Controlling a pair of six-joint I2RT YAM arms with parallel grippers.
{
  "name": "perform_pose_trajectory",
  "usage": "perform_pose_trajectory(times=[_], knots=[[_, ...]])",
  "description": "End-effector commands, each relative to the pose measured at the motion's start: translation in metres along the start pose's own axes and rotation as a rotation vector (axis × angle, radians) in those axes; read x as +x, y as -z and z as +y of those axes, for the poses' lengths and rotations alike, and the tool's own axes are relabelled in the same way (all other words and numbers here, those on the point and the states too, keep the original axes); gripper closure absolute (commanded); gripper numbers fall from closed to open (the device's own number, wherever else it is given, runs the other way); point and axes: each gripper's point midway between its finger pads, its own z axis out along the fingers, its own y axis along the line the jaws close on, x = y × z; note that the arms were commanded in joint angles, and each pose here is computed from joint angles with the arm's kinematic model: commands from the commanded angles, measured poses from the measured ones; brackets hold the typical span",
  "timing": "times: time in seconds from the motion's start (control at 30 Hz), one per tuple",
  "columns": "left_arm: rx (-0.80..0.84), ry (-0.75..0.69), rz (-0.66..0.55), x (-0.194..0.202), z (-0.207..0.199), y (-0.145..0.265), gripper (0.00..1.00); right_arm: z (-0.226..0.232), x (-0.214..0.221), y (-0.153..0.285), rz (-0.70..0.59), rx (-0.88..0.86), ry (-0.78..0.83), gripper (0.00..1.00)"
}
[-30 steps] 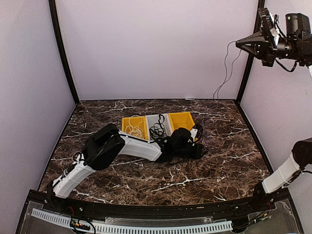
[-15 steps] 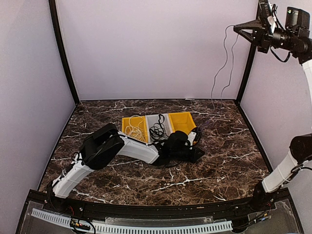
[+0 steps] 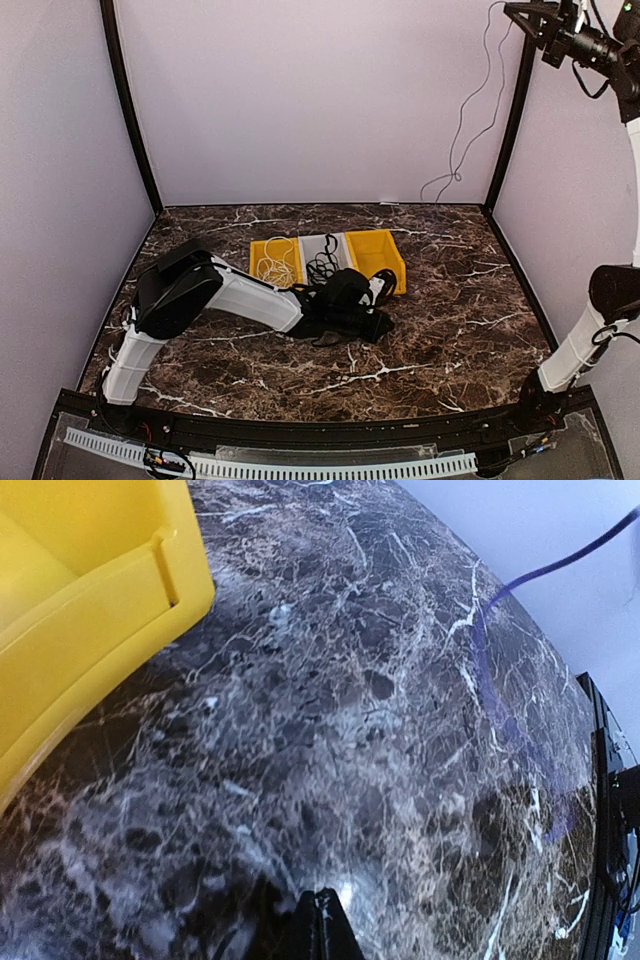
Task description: Untangle the cables
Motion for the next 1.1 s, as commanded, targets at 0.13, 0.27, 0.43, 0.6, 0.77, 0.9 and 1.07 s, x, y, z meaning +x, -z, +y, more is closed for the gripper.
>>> perform_pose_trajectory(times=[0.13, 0.27, 0.43, 0.6, 0.77, 0.9, 1.07], knots=[[-0.141, 0.063, 0.110, 0.027, 0.028, 0.052, 1.00, -0.049, -0.040, 0.024, -0.108, 0.192, 0.091, 1.00], [-0.133, 0.061, 0.071, 0.028, 0.027, 0.074, 1.00, -0.044, -0.013, 0.019, -0.063, 0.131, 0.036, 1.00], [-0.082, -0.004, -0.005, -0.004, 0.007, 0.082, 0.87, -0.037, 0.029, 0.014, -0.004, 0.075, -0.062, 1.00], [0.026, -0.082, -0.105, -0.051, -0.032, 0.097, 0.62, -0.022, 0.059, 0.012, 0.032, 0.016, -0.145, 1.00], [0.097, -0.162, -0.189, -0.080, -0.063, 0.109, 0.52, -0.007, 0.073, 0.014, 0.059, -0.014, -0.179, 1.00], [0.145, -0.204, -0.265, -0.100, -0.085, 0.114, 0.47, 0.003, 0.071, 0.015, 0.060, -0.036, -0.198, 1.00], [0.178, -0.242, -0.417, -0.130, -0.100, 0.119, 0.43, 0.011, 0.062, 0.017, 0.053, -0.049, -0.211, 1.00]])
